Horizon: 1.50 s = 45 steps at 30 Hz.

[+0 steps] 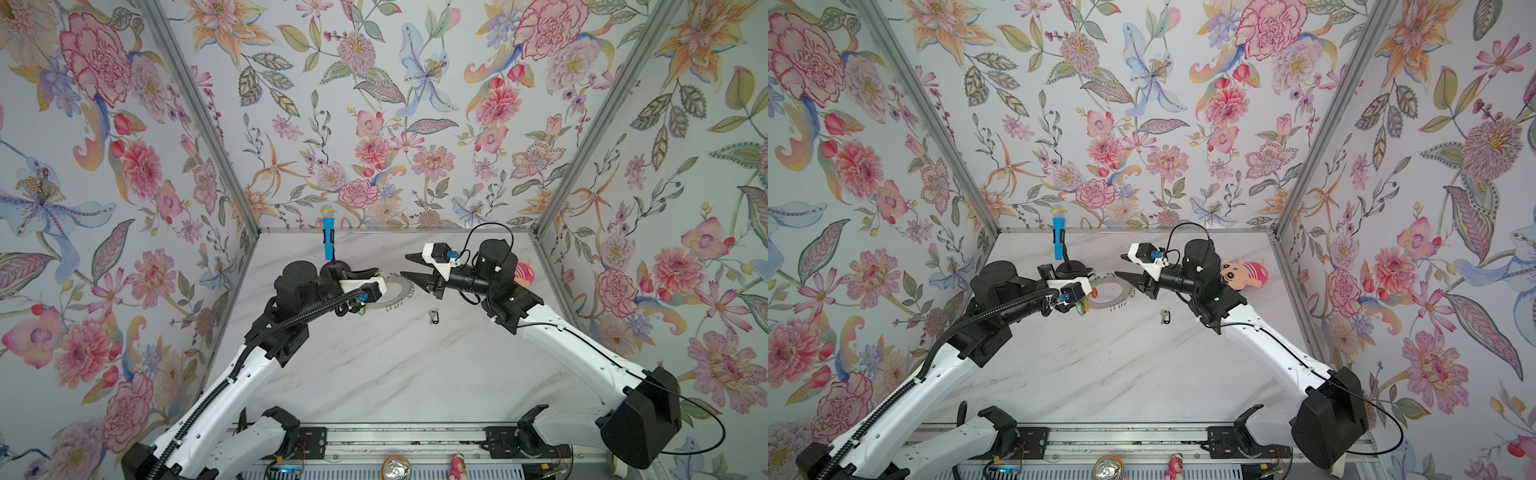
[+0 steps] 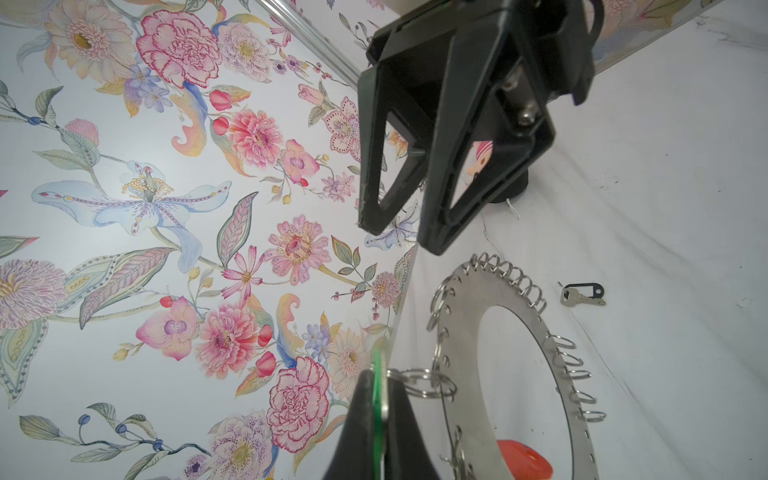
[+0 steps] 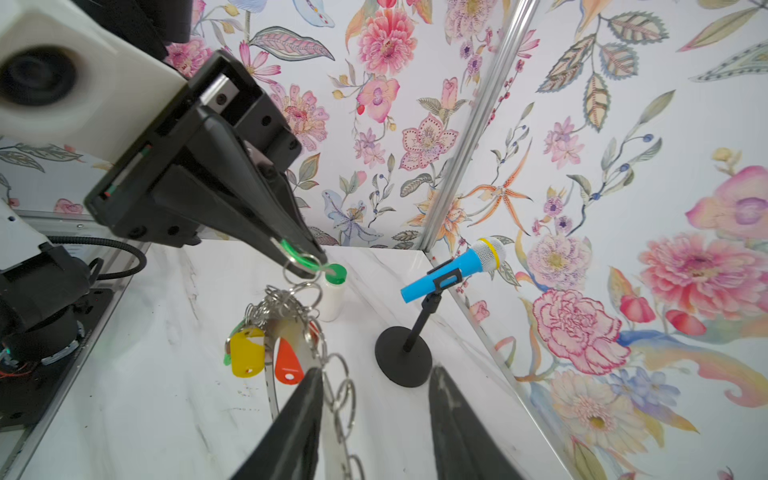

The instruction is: Remove the keys from the keyring

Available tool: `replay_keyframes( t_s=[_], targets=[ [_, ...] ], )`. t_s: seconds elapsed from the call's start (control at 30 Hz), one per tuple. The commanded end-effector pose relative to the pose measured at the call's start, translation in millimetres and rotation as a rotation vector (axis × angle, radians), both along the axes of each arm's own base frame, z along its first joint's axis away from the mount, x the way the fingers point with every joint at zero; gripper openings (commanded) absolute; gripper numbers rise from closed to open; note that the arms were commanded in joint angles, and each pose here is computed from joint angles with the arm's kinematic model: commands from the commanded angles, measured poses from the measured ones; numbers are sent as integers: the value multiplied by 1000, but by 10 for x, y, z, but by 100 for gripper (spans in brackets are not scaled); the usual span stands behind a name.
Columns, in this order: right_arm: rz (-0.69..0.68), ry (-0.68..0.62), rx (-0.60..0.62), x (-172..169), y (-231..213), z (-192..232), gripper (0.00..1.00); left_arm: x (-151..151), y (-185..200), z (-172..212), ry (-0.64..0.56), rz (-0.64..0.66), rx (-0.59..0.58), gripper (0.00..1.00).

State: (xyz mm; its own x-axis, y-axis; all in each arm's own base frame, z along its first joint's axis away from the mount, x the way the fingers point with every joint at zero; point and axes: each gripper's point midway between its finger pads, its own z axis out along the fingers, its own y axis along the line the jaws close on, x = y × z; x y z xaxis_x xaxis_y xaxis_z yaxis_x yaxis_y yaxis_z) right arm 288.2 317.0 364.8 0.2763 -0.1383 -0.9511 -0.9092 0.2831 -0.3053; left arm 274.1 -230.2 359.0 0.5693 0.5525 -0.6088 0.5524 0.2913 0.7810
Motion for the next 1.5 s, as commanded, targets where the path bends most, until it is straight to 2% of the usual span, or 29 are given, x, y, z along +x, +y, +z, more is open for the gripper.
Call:
replay_keyframes(
  t_s=[0.0, 0.13, 0.47, 0.77, 1.23, 1.47],
  targets=[
    [-14, -17, 5, 109, -44, 98, 45, -100, -35, 200, -86, -74, 22, 0],
    [20, 10, -10, 166, -1, 47, 45, -109, -65, 176, -96, -97, 42, 0],
    [278, 66, -52, -240, 227, -146, 45, -44, -109, 211, -149, -118, 98, 0],
    [336, 84, -79, -283, 381, -210, 39, -24, -175, 242, -155, -154, 119, 0],
    [397, 89, -93, -397, 389, -249, 13, 28, -196, 269, -164, -149, 131, 0],
    [405, 86, -106, -429, 402, -270, 11, 54, -199, 287, -163, -145, 135, 0]
  ],
)
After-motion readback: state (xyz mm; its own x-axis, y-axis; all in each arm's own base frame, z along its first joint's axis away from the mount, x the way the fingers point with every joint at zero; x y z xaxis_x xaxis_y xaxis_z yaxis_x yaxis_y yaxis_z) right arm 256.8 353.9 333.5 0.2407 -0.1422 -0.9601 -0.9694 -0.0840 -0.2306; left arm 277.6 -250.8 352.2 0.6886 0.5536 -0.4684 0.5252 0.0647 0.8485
